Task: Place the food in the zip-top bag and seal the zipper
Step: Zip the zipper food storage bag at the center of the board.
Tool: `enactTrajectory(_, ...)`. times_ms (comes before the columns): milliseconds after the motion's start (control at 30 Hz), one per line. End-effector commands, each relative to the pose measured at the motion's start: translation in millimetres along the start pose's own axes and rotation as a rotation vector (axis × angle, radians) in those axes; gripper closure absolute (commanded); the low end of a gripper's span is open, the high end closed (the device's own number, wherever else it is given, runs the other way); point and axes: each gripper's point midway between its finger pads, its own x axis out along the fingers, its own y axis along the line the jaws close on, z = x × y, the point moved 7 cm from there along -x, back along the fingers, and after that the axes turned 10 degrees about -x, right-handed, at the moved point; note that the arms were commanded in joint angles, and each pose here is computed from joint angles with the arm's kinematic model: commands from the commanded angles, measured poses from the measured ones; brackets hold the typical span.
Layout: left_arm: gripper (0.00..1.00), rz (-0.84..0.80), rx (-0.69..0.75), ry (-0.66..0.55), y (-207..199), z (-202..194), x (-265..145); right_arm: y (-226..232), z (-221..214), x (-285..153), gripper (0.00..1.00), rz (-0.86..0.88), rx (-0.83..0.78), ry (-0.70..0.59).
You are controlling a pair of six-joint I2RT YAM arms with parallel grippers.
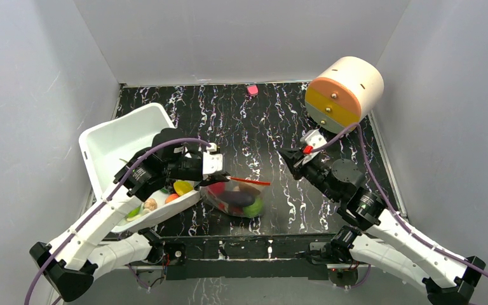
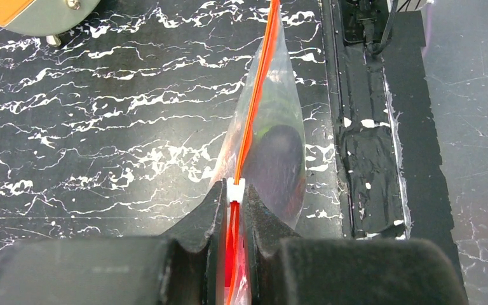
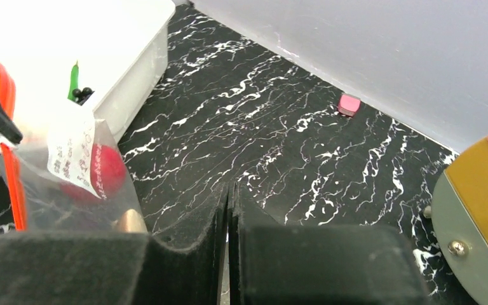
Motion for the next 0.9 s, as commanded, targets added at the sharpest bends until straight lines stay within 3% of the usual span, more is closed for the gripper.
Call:
enactTrajectory(0,1.00,-0.013,0.002,-0.044,-6,4,-3,6,22,-2,0.89,0.114,-0.063,-0.095)
enactTrajectory(100,1.00,-0.021,0.004,-0.048,-4,4,-1,11,38,-7,0.69,0.199,-0.076,-0.166)
enactTrajectory(167,1.00,-0.025,0.005,-0.047,-3,4,1,16,48,-9,0.62,0.267,-0.080,-0.187)
enactTrajectory(300,1.00,-0.039,0.011,-0.057,0,7,5,46,52,-9,0.62,0.603,-0.140,-0.179)
enactTrajectory(367,1.00,-0.043,0.016,-0.061,2,9,6,51,51,-6,0.60,0.665,-0.135,-0.163)
enactTrajectory(533,1.00,-0.047,0.020,-0.057,6,12,9,55,43,3,0.52,0.678,-0.149,-0.161)
enactTrajectory(867,1.00,-0.050,0.022,-0.072,7,15,11,64,24,18,0.50,0.700,-0.131,-0.120)
